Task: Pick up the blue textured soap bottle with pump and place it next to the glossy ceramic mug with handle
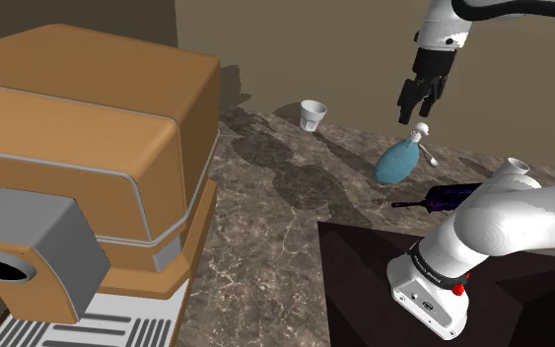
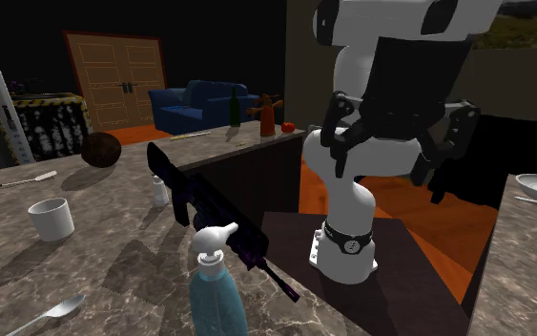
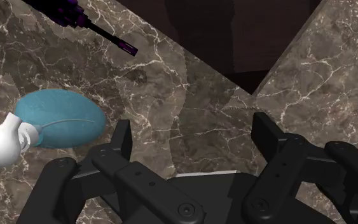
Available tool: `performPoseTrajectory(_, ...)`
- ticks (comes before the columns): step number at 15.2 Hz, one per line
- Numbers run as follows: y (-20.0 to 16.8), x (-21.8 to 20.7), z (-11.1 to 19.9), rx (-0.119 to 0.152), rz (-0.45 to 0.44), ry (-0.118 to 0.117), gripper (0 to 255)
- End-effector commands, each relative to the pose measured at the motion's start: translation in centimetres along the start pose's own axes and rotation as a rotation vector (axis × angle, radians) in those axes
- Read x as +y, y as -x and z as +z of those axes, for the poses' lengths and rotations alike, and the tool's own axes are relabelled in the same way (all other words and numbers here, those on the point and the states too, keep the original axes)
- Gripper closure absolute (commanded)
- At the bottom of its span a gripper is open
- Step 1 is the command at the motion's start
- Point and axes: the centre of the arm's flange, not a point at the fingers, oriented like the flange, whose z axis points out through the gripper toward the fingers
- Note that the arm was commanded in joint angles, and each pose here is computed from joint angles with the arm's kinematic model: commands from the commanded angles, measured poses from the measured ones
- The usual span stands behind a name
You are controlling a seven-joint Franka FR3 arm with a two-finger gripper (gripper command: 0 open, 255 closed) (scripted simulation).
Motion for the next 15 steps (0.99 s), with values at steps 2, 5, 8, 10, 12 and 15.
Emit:
performPoseTrajectory(2,-0.1,0.6,0.9,0.004,-0.038,0.023,0)
performPoseTrajectory(5,-0.5,2.3,3.7,0.015,-0.153,0.091,0)
performPoseTrajectory(8,-1.1,4.2,6.4,0.027,-0.267,0.159,0)
performPoseTrajectory(10,-1.7,5.5,8.0,0.034,-0.344,0.205,0)
performPoseTrajectory(12,-2.4,6.9,9.6,0.042,-0.42,0.25,0)
performPoseTrajectory(15,-3.6,8.9,11.9,0.054,-0.535,0.319,0)
